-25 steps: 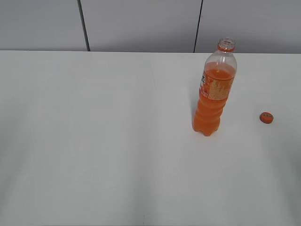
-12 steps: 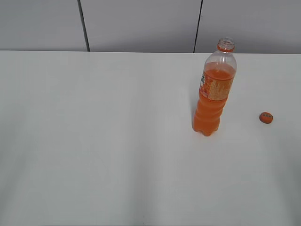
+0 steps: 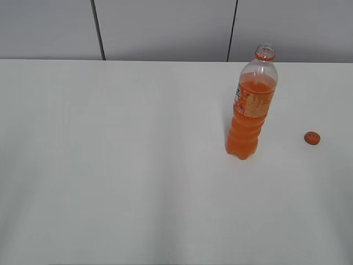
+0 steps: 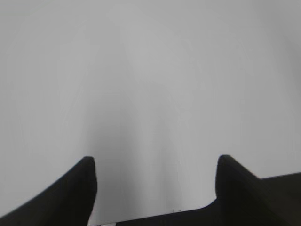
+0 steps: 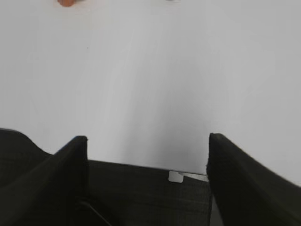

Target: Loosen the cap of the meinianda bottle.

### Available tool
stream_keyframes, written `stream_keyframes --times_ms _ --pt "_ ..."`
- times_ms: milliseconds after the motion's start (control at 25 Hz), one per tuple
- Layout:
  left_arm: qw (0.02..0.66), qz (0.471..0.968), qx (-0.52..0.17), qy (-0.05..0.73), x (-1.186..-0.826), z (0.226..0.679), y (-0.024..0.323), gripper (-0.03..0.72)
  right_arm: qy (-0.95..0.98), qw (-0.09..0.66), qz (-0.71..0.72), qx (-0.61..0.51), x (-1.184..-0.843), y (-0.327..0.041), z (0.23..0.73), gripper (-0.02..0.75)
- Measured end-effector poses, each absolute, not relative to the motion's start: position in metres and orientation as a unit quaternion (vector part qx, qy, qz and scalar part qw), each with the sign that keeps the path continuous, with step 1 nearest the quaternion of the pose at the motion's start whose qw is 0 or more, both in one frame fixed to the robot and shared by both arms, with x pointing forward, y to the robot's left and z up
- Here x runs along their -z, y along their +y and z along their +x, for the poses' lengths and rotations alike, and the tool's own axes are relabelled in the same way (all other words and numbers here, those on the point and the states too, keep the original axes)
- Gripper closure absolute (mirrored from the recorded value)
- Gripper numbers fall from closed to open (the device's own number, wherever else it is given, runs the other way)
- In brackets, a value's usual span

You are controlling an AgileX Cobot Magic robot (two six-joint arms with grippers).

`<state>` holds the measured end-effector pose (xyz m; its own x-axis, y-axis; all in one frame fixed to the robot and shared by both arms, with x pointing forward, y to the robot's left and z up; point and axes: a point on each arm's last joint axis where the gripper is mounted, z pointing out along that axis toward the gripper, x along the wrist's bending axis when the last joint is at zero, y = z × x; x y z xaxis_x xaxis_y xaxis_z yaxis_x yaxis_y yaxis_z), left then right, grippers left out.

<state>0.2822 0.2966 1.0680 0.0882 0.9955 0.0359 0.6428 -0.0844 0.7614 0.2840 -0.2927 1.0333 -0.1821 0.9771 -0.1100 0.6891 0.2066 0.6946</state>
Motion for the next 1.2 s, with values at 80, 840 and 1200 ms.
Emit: stream_keyframes --times_ms 80,840,1200 --pt "0.312 0.668 -0.311 0.600 -1.070 0.274 0.296 0.205 0.720 0.296 0.569 -0.264 -1.035 -0.293 0.279 0.150" --pt "0.392 0.618 -0.403 0.549 -1.073 0.225 0.295 0.206 0.671 0.401 0.532 -0.326 -1.040 -0.292 0.241 0.151" --pt "0.393 0.618 -0.403 0.549 -1.073 0.225 0.295 0.206 0.669 0.401 0.534 -0.327 -1.040 -0.292 0.241 0.150"
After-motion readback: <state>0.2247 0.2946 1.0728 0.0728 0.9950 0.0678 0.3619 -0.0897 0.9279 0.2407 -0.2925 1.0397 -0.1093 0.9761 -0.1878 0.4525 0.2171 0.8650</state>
